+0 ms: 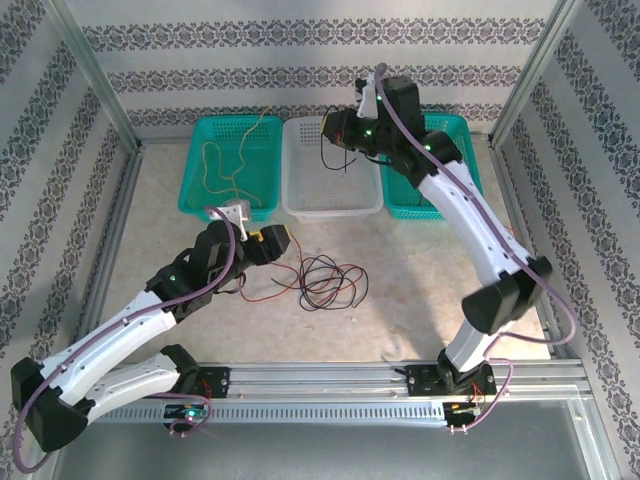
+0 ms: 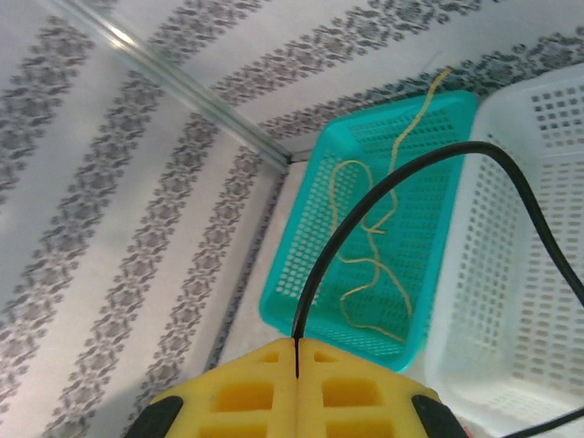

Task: Untangle the cables

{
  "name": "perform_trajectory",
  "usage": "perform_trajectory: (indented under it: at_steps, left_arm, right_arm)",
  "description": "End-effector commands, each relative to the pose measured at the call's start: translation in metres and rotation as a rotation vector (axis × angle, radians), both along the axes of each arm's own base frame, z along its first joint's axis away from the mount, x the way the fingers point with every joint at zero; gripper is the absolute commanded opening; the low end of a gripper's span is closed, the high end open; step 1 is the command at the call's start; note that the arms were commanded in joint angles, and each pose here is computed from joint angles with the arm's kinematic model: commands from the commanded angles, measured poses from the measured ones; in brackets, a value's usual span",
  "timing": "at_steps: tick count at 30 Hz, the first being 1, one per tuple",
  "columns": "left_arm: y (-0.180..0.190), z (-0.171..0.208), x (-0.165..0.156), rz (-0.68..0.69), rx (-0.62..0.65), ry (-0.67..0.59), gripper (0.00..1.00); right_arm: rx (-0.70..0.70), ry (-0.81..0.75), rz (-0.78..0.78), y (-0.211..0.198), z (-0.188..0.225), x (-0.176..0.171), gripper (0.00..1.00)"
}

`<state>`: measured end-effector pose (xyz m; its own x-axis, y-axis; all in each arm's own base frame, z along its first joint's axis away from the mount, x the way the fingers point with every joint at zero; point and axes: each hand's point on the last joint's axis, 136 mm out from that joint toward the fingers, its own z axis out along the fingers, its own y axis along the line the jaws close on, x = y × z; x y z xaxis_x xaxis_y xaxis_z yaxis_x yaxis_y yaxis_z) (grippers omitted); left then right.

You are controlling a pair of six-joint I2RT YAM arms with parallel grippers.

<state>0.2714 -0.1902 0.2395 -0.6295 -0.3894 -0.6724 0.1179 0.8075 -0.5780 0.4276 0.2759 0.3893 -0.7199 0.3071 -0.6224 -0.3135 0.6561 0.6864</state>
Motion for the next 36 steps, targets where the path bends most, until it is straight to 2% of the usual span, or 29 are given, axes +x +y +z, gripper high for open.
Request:
perform_trajectory:
  at_steps: [1,3,5,9,14,16,18,26,31,36]
  left_arm:
    - [0.013,-0.043,-0.008,0.008,0.138,0.121,0.77]
    - [0.007,-0.055,-0.008,-0.020,0.166,0.154,0.77]
    - [0.002,-0.065,-0.007,-0.046,0.183,0.186,0.79]
    - [-0.014,-0.084,-0.004,-0.107,0.205,0.252,0.79]
    - [-0.041,-0.115,0.004,-0.199,0.227,0.351,0.64]
    - [-0.049,-0.126,0.009,-0.222,0.248,0.392,0.56]
    - [-0.055,-0.136,0.013,-0.238,0.270,0.421,0.53]
    - [-0.051,-0.173,0.029,-0.241,0.444,0.490,0.36]
    - [-0.053,-0.195,0.032,-0.254,0.439,0.539,0.31]
    - [-0.058,-0.216,0.033,-0.263,0.426,0.587,0.25]
  right_arm:
    - [-0.079,0.054,-0.007,-0.006,-0.030,0.027,0.10]
    - [-0.099,0.099,-0.011,-0.009,-0.047,0.043,0.19]
    - [-0.137,0.145,-0.025,-0.014,-0.063,0.054,0.37]
    - [-0.164,0.143,-0.011,-0.015,-0.061,0.044,0.45]
    - [-0.193,0.129,-0.018,-0.030,-0.051,0.000,0.46]
    - [-0.187,0.133,-0.026,-0.039,-0.053,-0.026,0.46]
    - [-0.187,0.136,-0.031,-0.047,-0.058,-0.054,0.47]
    - [-0.206,0.192,-0.127,-0.100,-0.098,-0.155,0.48]
    - [-0.175,0.214,-0.171,-0.122,-0.108,-0.189,0.48]
    - [-0.145,0.213,-0.197,-0.129,-0.106,-0.201,0.48]
